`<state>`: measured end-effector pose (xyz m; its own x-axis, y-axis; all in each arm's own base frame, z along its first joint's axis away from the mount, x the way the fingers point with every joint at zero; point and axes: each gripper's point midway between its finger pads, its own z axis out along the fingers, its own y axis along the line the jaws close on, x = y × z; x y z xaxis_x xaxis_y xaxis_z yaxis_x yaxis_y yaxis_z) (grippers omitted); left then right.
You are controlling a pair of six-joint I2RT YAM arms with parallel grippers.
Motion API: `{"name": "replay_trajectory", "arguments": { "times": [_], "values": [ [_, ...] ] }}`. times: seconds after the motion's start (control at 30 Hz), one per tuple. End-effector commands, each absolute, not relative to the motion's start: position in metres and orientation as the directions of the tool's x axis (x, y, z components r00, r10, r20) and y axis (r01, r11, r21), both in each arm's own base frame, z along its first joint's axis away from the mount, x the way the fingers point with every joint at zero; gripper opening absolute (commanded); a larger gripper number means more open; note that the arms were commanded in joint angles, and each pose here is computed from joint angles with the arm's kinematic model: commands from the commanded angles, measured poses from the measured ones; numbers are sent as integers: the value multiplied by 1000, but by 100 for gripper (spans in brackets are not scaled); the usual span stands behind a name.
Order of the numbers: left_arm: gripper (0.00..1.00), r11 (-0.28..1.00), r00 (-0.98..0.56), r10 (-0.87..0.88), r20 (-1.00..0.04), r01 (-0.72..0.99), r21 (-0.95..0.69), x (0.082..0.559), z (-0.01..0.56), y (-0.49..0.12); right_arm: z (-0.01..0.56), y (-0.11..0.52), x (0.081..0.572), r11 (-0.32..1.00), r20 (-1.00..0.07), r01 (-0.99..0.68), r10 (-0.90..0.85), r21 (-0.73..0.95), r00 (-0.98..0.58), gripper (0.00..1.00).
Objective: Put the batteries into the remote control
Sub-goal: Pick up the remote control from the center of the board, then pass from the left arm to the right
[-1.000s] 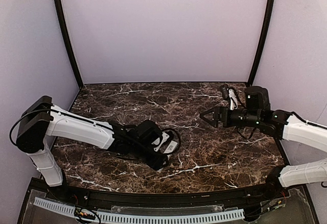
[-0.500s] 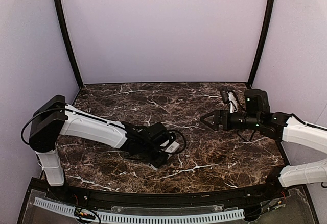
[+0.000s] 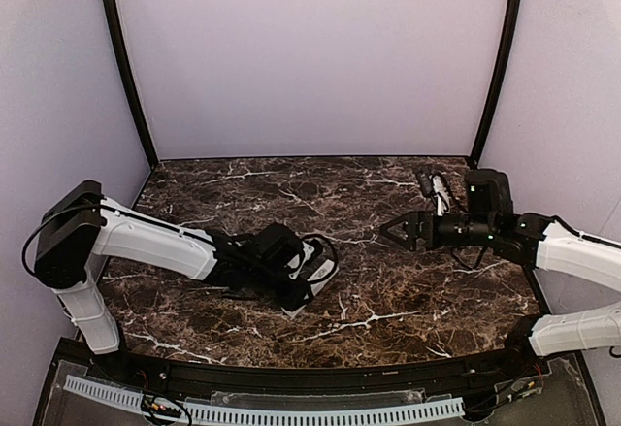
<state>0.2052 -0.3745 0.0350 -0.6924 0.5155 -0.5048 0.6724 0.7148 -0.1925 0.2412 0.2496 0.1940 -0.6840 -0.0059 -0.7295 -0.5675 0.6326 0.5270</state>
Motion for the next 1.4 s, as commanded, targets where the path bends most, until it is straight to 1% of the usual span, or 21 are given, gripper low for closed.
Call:
{"name": "replay_trajectory", "arguments": {
  "times": [0.0,0.07,0.2,0.23,0.27,0.3,0.4,0.5,0.67,0.83,0.93,1.2,1.37],
  "values": [
    [15,535,-554,372,-745,784,-316,202,126,-407,228,252,231,551,-812,-677,2,488,-583,99],
    [14,475,-500,320,-805,820,-320,198,153,-410,244,255,224,502,-843,-726,11,470,-538,99],
    [14,360,-416,214,-884,875,-325,186,200,-412,267,263,207,380,-879,-809,23,448,-476,93],
    [14,322,-386,165,-908,891,-321,182,219,-413,272,266,203,350,-884,-824,25,445,-467,92],
    [14,308,-378,151,-913,896,-319,179,221,-411,275,268,199,318,-887,-838,25,444,-461,92],
    [14,274,-350,105,-931,910,-312,176,238,-411,281,271,195,279,-891,-853,29,442,-453,91],
    [14,232,-317,47,-947,926,-298,170,253,-408,297,280,178,137,-904,-894,42,427,-426,87],
    [14,182,-300,17,-954,939,-292,161,264,-407,303,287,167,56,-911,-910,34,412,-411,85],
    [13,145,-285,-23,-958,947,-286,155,273,-406,304,303,165,32,-915,-914,15,405,-404,82],
    [13,133,-271,-39,-962,952,-274,153,277,-408,306,320,169,30,-918,-917,14,397,-397,76],
    [13,130,-273,-41,-961,952,-276,152,276,-409,312,328,167,-9,-919,-920,29,392,-392,73],
    [12,111,-296,-89,-951,946,-305,152,276,-409,321,351,157,-98,-928,-925,27,367,-371,61],
    [12,99,-293,-101,-951,948,-302,150,278,-409,323,358,156,-126,-928,-922,26,367,-372,55]
  ]
}}
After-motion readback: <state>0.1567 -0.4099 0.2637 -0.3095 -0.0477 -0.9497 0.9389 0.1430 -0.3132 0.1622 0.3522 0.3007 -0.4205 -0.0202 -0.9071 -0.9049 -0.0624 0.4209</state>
